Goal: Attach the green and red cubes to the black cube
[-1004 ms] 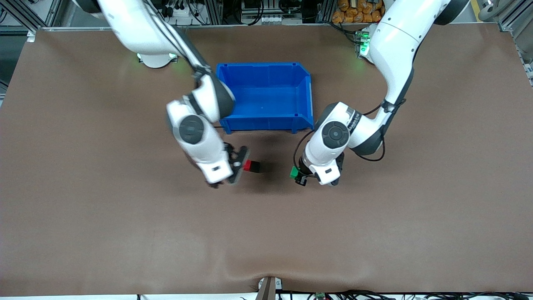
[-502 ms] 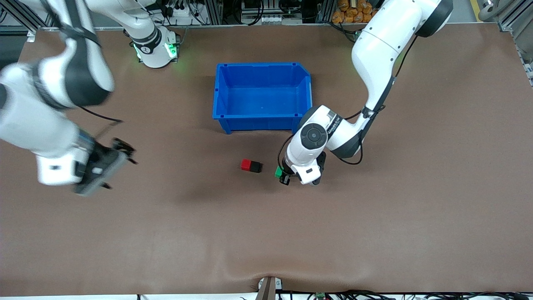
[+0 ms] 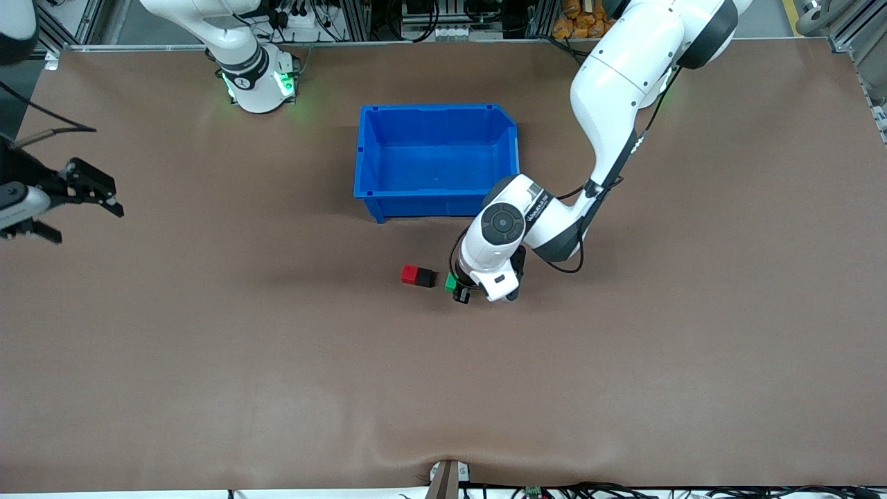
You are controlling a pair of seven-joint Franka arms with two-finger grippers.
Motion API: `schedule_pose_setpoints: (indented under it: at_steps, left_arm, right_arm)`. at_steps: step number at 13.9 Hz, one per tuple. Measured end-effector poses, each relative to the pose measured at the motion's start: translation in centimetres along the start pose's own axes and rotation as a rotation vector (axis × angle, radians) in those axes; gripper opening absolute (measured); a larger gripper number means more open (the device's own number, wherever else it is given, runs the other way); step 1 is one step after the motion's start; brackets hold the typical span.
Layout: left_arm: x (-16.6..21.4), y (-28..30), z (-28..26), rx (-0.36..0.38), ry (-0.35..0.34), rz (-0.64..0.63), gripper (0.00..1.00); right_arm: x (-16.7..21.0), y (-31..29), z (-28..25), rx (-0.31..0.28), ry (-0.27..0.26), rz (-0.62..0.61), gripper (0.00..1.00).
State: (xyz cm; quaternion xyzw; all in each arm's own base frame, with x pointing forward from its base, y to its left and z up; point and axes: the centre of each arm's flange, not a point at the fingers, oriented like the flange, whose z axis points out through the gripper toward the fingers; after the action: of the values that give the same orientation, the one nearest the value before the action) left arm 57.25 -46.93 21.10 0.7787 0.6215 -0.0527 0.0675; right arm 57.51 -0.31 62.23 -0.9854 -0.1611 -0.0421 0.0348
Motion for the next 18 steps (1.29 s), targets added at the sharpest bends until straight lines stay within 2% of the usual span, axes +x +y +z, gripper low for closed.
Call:
schedule_pose_setpoints:
  at_steps: [3,7,10,15,18]
  left_arm:
    - [-0.3,0.0,0.4,0.002,-0.001,-0.018,0.40]
    - [-1.8,-0.6,1.6,0.009,-0.003,-0.026,0.40]
    - [-2.4,-0.9,2.3,0.012,-0.001,-0.022,0.40]
    - [-2.6,-1.1,2.8,0.012,0.004,-0.042,0.40]
    - [-3.0,-1.3,2.8,0.007,0.006,-0.060,0.40]
  right_arm:
    - [-1.3,-0.4,-0.4,-0.021,-0.062,0.176,1.00]
    - [-2.8,-1.0,-0.7,-0.019,-0.143,0.356,1.00]
    - [-3.2,-1.0,-1.2,-0.022,-0.154,0.391,1.00]
    - [-3.3,-0.1,-3.1,-0.030,-0.116,0.412,1.00]
    - [-3.3,-0.2,-2.9,-0.030,-0.119,0.411,1.00]
